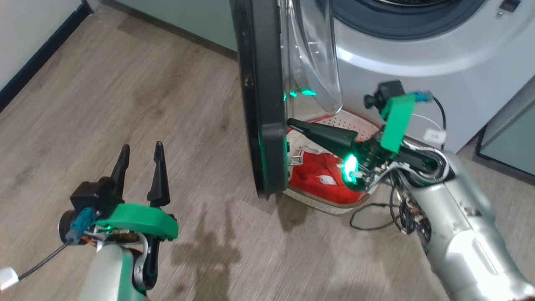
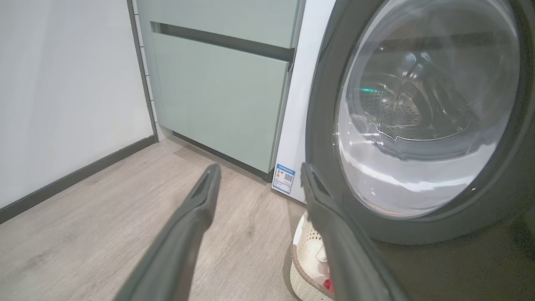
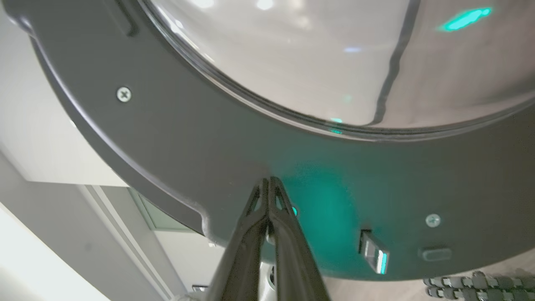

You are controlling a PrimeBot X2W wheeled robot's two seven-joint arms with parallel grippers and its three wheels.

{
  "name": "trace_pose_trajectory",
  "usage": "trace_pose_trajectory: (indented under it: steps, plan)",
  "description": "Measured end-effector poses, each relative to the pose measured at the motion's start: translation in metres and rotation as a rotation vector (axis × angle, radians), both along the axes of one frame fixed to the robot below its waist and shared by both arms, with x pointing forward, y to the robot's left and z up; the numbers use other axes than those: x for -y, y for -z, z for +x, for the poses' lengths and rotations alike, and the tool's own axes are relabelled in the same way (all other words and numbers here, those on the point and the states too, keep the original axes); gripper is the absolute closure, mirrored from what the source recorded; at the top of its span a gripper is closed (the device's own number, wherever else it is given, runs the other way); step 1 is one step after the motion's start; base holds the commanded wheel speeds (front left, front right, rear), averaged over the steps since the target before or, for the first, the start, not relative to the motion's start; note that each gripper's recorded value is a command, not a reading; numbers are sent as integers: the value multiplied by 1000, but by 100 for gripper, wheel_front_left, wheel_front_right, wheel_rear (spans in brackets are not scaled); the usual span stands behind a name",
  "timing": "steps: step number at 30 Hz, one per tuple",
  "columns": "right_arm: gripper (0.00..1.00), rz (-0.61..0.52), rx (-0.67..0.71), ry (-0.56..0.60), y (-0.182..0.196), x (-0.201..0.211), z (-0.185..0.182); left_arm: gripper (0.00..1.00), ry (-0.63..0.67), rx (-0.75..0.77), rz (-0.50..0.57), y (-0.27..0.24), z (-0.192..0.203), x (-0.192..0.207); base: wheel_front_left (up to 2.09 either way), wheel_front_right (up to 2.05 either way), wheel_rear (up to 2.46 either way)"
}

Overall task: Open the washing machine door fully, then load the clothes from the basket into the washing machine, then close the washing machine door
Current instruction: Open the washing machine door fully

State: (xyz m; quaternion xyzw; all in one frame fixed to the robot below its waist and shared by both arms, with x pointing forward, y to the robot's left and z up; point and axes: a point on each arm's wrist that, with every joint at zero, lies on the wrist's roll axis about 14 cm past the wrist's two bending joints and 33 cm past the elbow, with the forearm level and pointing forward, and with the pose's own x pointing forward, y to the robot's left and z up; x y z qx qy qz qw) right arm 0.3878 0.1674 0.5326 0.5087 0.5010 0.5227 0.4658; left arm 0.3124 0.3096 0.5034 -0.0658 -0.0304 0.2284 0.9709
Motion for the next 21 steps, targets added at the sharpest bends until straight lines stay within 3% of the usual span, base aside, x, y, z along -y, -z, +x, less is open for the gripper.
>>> trace_pose_trajectory:
  steps: [1, 2, 3, 4, 13, 21]
  plan:
    - [100, 8, -11, 25, 0, 3, 2, 0, 2, 3, 0, -1, 0, 0, 0, 0, 0]
    - [79, 16, -24, 50, 1, 7, 3, 0, 3, 6, -3, -1, 1, 1, 0, 0, 0]
    - [49, 25, -41, 81, 3, 11, 6, 0, 6, 7, -7, -1, 1, 2, 0, 0, 0]
    - [0, 34, -62, 116, 5, 17, 9, 0, 9, 8, -8, -1, 2, 3, 0, 0, 0]
    - [0, 73, -108, 377, 14, 76, 19, 0, 51, 13, -17, 1, 11, 15, 0, 0, 0]
    - [0, 79, -160, 590, 26, 124, 1, 0, 75, 28, -19, -2, 12, 21, 0, 0, 0]
